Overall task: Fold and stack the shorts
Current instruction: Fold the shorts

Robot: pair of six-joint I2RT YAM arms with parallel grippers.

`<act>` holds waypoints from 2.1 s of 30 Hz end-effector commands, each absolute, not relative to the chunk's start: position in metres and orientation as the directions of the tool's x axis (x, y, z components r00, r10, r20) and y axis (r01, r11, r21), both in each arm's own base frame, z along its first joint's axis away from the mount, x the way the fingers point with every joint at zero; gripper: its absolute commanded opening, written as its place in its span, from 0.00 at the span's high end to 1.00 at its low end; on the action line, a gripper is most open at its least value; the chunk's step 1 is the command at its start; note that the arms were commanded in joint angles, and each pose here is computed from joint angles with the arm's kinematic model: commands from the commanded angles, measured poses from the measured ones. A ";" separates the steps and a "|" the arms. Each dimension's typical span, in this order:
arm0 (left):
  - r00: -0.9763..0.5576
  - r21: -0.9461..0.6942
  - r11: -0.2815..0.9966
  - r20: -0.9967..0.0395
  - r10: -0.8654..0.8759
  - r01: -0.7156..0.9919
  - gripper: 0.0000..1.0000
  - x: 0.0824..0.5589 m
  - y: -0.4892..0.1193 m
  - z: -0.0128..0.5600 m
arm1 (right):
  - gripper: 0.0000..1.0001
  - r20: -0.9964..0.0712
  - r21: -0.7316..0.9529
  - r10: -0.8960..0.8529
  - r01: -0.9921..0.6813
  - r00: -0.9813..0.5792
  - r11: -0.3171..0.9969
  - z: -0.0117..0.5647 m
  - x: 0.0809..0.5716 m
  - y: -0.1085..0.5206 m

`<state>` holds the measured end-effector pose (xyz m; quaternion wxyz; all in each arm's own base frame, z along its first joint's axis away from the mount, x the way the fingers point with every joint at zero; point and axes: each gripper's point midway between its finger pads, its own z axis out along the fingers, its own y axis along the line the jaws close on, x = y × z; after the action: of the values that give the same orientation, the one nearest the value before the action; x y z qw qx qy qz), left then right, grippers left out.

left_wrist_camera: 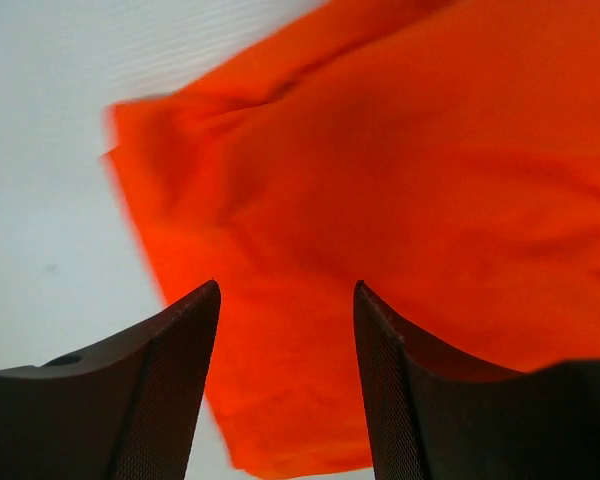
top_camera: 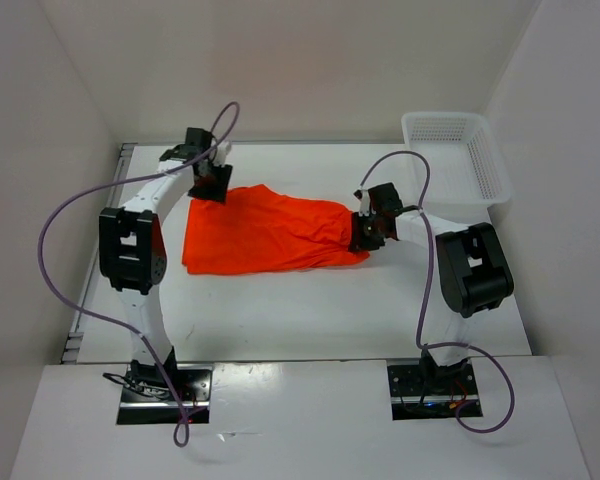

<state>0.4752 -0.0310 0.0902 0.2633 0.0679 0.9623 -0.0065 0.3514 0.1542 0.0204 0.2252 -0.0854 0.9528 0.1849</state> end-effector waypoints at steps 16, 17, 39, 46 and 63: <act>-0.718 -0.128 0.791 -0.524 0.458 0.598 0.36 0.463 -0.277 0.038 | 1.00 -0.691 0.058 -0.247 -0.392 -0.680 0.918 0.099 0.419 0.143; -0.710 -0.138 0.778 -0.528 0.466 0.613 0.36 0.461 -0.286 0.038 | 1.00 -0.703 0.056 -0.243 -0.393 -0.669 0.918 0.106 0.424 0.144; -0.706 -0.164 0.819 -0.616 0.350 0.549 0.29 0.466 -0.226 0.120 | 1.00 -0.792 -0.254 -0.340 -0.233 -0.507 0.939 0.217 0.446 0.034; -0.766 -0.264 0.788 -0.531 0.362 0.556 0.29 0.468 -0.239 0.064 | 0.99 -0.807 -0.250 -0.330 -0.224 -0.490 0.942 0.227 0.463 0.036; -0.797 -0.230 0.836 -0.500 0.337 0.498 0.29 0.476 -0.209 0.044 | 1.00 -0.729 -0.368 -0.556 -0.456 -0.399 0.810 0.205 0.463 0.160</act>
<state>0.4735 -0.2228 0.0332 0.2134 0.2318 0.9294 -0.1921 0.4464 0.1377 0.1787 0.4183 -0.2942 0.8583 -0.0426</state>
